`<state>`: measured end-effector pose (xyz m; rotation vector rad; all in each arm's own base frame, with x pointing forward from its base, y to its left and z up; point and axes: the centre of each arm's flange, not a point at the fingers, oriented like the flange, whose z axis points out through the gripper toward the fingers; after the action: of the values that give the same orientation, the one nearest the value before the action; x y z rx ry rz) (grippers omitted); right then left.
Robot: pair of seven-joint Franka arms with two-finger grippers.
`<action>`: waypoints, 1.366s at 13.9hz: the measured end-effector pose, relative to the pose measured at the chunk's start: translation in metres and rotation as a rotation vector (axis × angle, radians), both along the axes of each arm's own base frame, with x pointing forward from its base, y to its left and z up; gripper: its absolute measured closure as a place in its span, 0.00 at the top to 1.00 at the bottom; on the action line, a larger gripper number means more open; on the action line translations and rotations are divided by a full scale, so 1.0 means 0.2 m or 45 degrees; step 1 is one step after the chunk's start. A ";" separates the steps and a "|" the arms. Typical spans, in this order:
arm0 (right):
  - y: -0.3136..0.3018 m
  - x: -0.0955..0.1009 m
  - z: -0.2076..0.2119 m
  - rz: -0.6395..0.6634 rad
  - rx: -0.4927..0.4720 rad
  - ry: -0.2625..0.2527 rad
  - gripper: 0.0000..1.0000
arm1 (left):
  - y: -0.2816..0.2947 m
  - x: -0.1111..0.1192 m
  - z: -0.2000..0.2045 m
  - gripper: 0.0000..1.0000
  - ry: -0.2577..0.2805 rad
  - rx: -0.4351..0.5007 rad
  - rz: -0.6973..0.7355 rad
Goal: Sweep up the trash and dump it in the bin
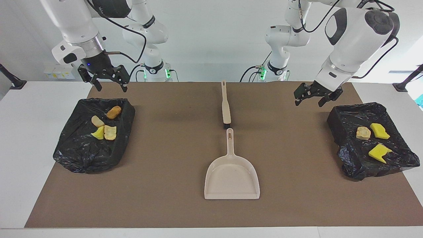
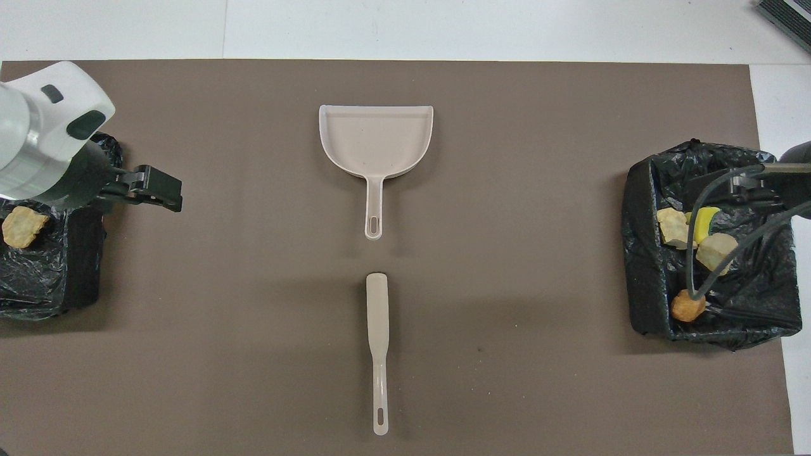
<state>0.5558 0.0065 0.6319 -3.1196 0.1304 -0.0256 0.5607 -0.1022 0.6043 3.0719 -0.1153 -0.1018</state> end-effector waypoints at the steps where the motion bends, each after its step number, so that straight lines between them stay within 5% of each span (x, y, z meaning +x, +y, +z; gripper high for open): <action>1: 0.00 0.00 0.00 0.000 0.000 0.000 1.00 | 0.01 -0.05 0.05 1.00 0.002 0.019 -0.014; 6: 0.00 0.00 0.00 0.000 0.001 0.000 1.00 | 0.05 -0.17 0.06 1.00 0.027 0.040 -0.023; 19: 0.00 0.00 0.00 0.001 0.002 0.000 1.00 | 0.13 -0.13 0.05 1.00 -0.034 0.035 0.011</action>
<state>0.5558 0.0071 0.6319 -3.1179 0.1294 -0.0256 0.5344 -0.0771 0.6153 3.1018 -0.1034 -0.0628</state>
